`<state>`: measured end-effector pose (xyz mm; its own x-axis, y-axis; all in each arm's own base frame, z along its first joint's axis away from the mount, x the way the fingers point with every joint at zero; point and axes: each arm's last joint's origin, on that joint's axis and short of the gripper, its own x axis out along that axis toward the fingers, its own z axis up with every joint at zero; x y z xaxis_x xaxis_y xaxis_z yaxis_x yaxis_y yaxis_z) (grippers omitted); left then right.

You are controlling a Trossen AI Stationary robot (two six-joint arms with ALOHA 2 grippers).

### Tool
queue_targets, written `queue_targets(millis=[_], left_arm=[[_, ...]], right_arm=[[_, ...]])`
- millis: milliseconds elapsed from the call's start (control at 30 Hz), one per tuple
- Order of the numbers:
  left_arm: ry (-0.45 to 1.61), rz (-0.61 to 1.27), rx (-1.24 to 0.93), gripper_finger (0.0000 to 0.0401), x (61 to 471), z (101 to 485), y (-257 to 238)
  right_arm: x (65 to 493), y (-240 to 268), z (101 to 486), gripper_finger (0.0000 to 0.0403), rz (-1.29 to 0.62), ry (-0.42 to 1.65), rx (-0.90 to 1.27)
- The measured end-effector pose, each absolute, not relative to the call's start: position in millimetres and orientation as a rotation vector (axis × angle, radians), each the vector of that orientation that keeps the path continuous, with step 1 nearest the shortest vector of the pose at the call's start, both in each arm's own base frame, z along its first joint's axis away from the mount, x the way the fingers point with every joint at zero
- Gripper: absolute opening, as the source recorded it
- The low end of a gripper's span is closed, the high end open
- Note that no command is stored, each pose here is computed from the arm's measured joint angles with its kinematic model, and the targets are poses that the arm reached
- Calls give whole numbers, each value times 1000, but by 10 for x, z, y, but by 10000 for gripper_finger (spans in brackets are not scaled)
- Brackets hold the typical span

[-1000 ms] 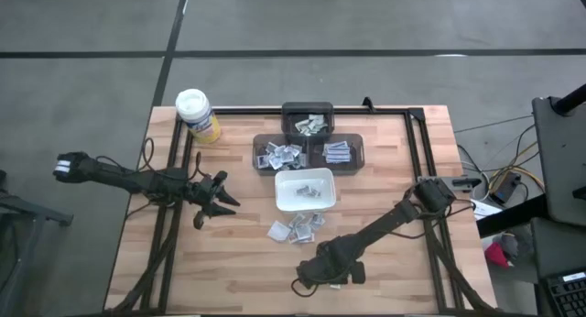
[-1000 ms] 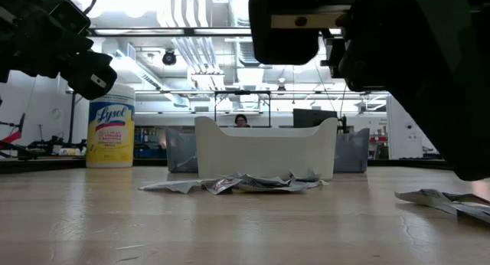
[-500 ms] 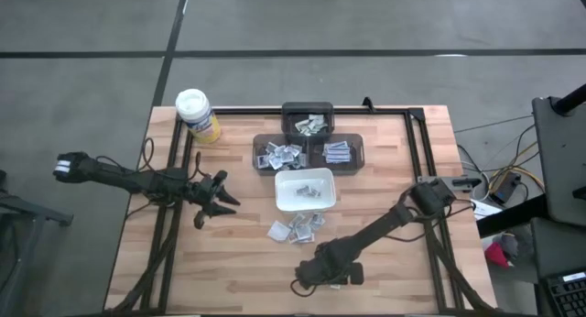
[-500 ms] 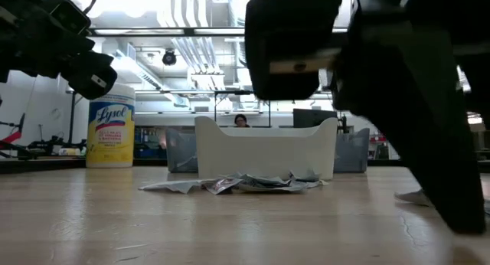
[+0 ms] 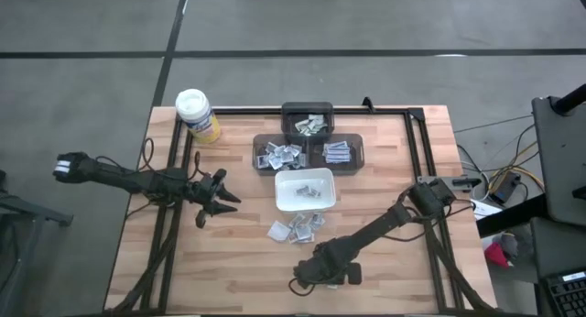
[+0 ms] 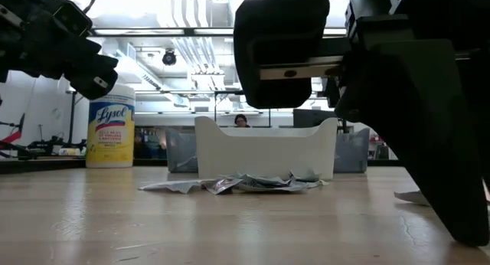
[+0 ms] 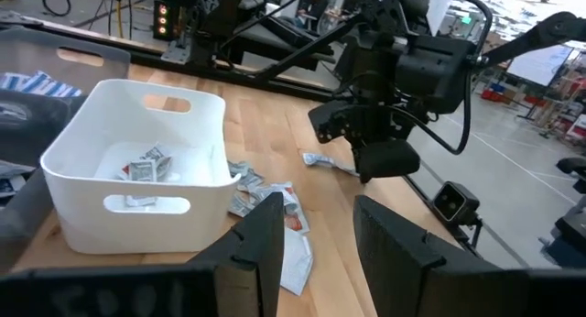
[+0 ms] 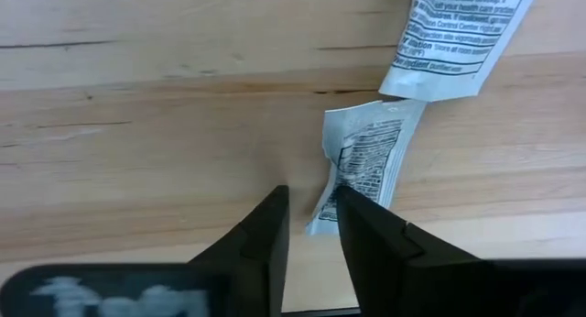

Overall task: Pick & Place First Aid Supplies
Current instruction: Put the ointment pack into the white bin

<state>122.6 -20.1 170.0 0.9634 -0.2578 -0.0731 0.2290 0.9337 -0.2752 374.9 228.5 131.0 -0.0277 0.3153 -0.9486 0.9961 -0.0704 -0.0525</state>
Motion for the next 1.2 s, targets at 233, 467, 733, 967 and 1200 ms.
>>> queue_targets(millis=[233, 467, 733, 967, 1200], left_arm=[[107, -244, -258, 126, 1227, 1700, -200], [106, -240, -258, 126, 1227, 1700, -198], [106, -239, -259, 126, 1227, 1700, -198], [106, -239, -261, 126, 1227, 1700, -198], [106, -239, -262, 126, 1227, 1700, -198]], right_arm=[[3738, 2280, 1300, 50, -1145, 1437, 1473], [3731, 2278, 1295, 16, -1145, 1442, 1462], [3808, 2329, 1358, 8, -994, 1458, 1437], [3955, 2399, 1551, 8, -688, 1379, 1396], [4121, 2374, 1711, 8, -560, 992, 1291]])
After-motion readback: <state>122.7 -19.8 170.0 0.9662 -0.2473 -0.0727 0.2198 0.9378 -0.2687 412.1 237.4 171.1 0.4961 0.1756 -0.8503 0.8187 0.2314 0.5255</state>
